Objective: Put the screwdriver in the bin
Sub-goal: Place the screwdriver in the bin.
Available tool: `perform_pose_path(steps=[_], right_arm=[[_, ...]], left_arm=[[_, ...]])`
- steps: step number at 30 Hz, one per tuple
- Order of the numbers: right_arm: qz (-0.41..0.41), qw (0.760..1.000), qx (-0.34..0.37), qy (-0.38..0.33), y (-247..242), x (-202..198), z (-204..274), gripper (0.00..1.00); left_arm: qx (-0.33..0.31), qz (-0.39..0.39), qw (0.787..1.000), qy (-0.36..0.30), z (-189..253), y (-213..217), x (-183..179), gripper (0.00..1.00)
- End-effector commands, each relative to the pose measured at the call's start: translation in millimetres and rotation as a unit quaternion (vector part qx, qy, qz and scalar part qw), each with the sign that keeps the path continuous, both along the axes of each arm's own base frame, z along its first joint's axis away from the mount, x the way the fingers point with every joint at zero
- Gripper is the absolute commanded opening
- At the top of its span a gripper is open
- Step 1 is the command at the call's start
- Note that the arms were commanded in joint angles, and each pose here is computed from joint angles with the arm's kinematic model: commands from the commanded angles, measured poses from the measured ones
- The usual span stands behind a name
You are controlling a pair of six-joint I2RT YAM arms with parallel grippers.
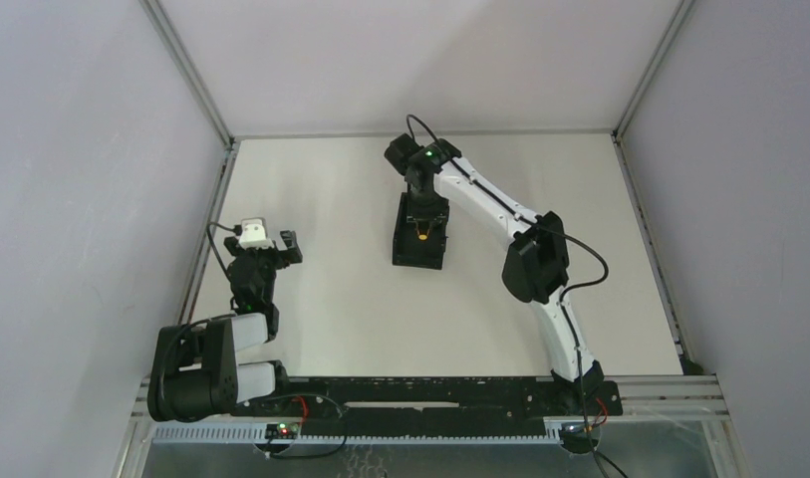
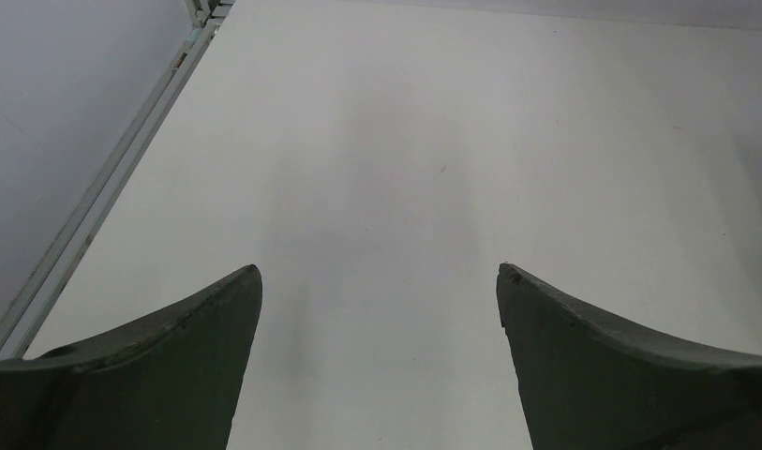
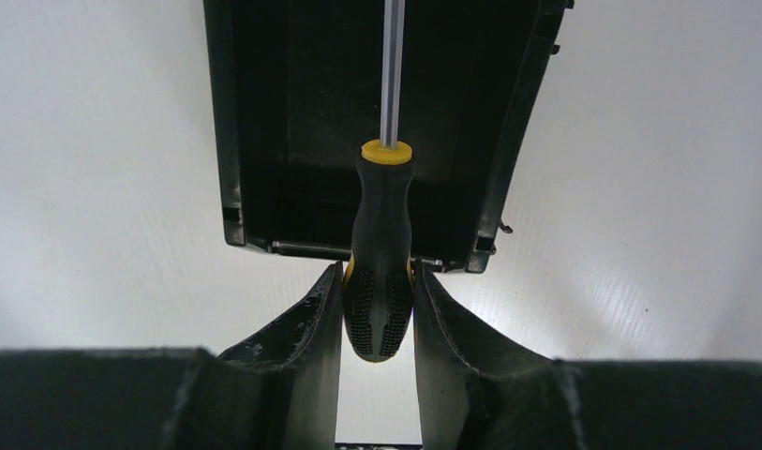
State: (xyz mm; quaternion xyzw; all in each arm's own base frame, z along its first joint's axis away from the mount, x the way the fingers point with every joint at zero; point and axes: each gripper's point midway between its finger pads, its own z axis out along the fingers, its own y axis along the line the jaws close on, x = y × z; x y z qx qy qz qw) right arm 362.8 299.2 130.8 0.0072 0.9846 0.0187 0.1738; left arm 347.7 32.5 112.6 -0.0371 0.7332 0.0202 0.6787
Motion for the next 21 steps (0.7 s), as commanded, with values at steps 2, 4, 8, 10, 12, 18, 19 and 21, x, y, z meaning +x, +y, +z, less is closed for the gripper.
perform_pose_path(steps=[2,4,8,10,12,18,19,21], right_arm=[[0.007,1.0,0.016,-0.003,14,4,-13,0.0],[0.008,1.0,0.013,0.001,14,4,-19,0.0],[0.008,1.0,0.008,0.011,14,4,-30,0.0],[0.008,1.0,0.007,0.014,15,4,-35,0.0],[0.008,1.0,0.006,0.015,15,4,-39,0.0],[0.009,1.0,0.003,0.023,14,4,-51,0.0],[0.008,1.0,0.001,0.024,13,4,-52,0.0],[0.007,1.0,-0.001,0.025,12,4,-55,0.0]], left_arm=[[0.012,-0.002,0.999,-0.043,24,0,6,1.0],[0.012,-0.002,0.999,-0.043,24,0,6,1.0],[0.012,-0.002,0.999,-0.043,24,0,6,1.0],[0.012,-0.002,0.999,-0.043,24,0,6,1.0],[0.012,-0.002,0.999,-0.043,24,0,6,1.0],[0.012,-0.002,0.999,-0.043,24,0,6,1.0],[0.012,-0.002,0.999,-0.043,24,0,6,1.0],[0.012,-0.002,0.999,-0.043,24,0,6,1.0]])
